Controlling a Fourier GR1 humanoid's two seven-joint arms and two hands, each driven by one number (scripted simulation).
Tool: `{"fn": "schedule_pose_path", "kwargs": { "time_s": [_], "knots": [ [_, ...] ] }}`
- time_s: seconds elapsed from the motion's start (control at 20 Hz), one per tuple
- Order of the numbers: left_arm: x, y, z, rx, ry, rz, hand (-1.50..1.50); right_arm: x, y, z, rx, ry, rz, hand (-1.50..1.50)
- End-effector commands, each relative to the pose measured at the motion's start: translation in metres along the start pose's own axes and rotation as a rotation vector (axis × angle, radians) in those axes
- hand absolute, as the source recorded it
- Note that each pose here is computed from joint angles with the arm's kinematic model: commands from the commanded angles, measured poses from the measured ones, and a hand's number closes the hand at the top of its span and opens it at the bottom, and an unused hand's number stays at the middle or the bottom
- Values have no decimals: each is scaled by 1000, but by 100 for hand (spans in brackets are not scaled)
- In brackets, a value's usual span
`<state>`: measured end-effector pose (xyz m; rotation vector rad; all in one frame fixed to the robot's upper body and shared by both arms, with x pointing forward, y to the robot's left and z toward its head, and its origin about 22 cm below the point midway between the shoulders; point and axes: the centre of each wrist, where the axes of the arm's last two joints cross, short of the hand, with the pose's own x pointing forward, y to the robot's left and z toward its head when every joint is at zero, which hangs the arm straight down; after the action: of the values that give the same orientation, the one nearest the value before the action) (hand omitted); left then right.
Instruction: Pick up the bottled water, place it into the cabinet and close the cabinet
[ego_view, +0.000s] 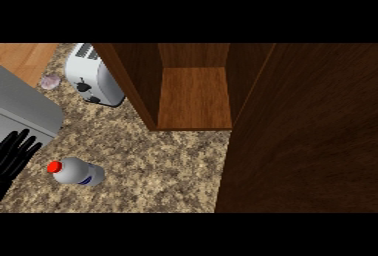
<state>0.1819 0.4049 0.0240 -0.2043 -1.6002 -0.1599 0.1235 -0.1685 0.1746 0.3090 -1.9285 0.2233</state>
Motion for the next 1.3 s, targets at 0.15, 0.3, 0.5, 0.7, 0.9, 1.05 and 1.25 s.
{"fn": "schedule_pose_path", "kwargs": {
  "time_s": [0.15,0.3,0.5,0.7,0.9,1.05,1.25],
  "knots": [
    [-54,0,-11,-6,73,22,-150,20,3,19,-32,-35,60,-150],
    [-58,7,-3,2,83,8,-150,35,-6,14,-58,-58,78,-150],
    [-93,17,-12,-5,99,29,-150,13,-2,10,-26,-58,76,-150],
    [-113,2,-32,-13,75,12,-150,16,10,-1,-31,-53,68,-150],
    [-131,-1,-24,21,68,61,-150,22,3,12,-51,-59,69,-150],
    [-134,11,-27,42,38,53,-150,20,0,7,-36,-64,72,-150],
    [-147,-2,-35,42,26,52,-150,18,7,9,-48,-53,62,-150]
  ]
}}
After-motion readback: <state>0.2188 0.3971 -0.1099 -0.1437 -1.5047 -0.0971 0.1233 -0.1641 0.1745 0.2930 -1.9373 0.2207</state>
